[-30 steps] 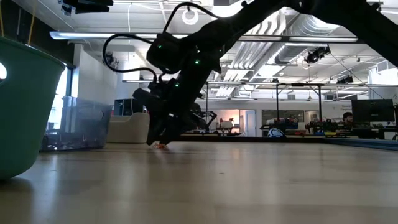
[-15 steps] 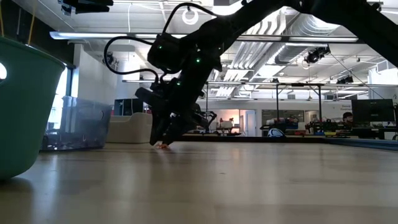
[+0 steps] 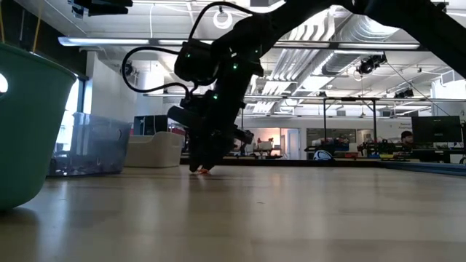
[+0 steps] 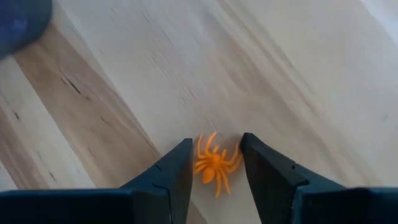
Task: Sort Halloween decoration
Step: Put the right orange spider into the gray bin
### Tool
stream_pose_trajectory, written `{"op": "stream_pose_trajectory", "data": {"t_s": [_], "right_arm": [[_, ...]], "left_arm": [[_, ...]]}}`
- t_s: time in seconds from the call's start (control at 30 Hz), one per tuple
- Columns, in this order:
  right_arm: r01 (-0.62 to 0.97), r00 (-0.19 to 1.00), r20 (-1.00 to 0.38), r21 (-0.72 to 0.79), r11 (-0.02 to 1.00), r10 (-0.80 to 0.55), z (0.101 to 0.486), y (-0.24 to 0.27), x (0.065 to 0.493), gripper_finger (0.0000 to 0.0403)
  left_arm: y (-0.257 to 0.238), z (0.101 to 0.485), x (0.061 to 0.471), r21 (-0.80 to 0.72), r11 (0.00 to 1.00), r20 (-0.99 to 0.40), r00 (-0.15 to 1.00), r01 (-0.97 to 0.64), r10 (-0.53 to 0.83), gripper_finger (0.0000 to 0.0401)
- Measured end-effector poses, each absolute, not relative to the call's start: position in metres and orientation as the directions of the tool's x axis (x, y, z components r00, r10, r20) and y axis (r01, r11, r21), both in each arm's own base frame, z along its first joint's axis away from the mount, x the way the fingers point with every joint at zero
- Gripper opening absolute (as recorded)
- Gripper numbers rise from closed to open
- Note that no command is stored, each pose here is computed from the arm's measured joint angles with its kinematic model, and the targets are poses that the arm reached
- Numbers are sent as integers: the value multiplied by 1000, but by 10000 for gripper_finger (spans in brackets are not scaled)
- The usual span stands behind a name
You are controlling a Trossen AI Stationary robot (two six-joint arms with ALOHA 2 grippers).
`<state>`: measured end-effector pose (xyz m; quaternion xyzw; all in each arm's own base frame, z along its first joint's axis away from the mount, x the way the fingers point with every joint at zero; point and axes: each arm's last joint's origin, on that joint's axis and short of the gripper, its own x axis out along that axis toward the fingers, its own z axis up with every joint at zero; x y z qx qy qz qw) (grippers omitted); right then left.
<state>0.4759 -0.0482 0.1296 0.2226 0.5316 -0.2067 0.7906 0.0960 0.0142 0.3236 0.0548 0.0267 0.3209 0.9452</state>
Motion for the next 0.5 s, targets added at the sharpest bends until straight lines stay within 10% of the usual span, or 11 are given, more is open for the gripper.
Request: {"op": "stream_pose_trajectory", "data": {"t_s": [0.5], "right_arm": [[566,315,-945,108,817,-93,129,-47,473,67]], "left_arm": [[14,324,96,121,788,-15,793,-603,609,186]]}}
